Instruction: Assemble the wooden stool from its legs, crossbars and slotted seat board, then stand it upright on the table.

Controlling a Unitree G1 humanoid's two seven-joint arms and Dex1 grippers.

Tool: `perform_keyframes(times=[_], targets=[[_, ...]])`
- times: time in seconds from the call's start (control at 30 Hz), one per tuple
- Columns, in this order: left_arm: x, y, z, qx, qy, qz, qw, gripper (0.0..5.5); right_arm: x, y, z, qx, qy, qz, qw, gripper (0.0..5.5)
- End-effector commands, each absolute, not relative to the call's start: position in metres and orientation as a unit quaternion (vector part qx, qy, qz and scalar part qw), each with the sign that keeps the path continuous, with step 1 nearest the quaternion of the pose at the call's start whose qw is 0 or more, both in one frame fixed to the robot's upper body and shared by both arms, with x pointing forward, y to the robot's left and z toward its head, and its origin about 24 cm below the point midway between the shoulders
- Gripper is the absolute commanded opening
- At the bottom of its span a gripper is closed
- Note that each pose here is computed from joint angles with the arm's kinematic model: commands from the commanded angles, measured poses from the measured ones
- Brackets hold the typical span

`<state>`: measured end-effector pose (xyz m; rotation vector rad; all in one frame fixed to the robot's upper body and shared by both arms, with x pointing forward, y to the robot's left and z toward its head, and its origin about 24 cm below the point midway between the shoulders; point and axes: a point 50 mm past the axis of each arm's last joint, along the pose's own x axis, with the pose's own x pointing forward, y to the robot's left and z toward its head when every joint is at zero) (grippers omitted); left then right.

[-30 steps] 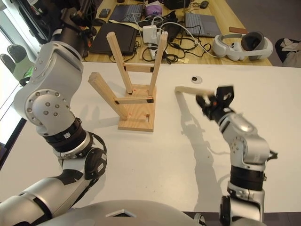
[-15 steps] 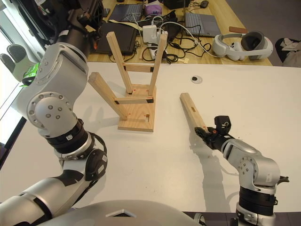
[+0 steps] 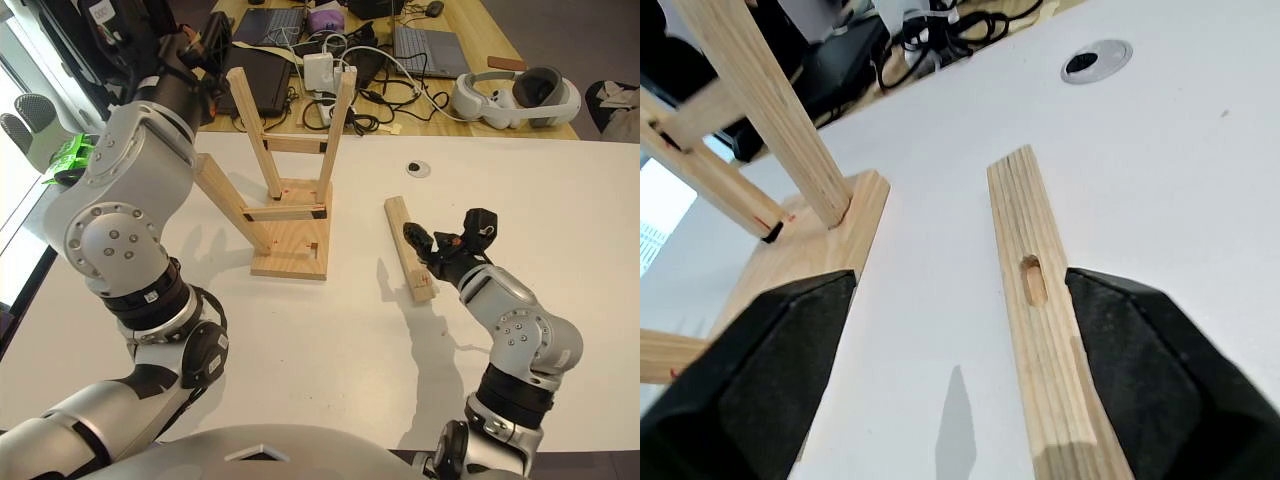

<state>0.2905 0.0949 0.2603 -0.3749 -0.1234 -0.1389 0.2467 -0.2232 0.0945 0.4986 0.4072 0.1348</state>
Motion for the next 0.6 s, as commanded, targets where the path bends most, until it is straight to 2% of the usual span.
perform_keyframes(times=[0.03,0.2,0.6], targets=[[0.290,0.094,0.256,-0.204,-0.054,-0.064,0.975,2.87,0.254,-0.220,0.102,0.291,0.167,0.041,0.941,3.86],[0.292,0.102,0.257,-0.199,-0.059,-0.046,0.977,2.87,0.261,-0.215,0.106,0.320,0.151,0.022,0.935,3.86],[0.293,0.108,0.256,-0.195,-0.060,-0.034,0.978,2.87,0.265,-0.219,0.097,0.320,0.171,-0.013,0.932,3.86]])
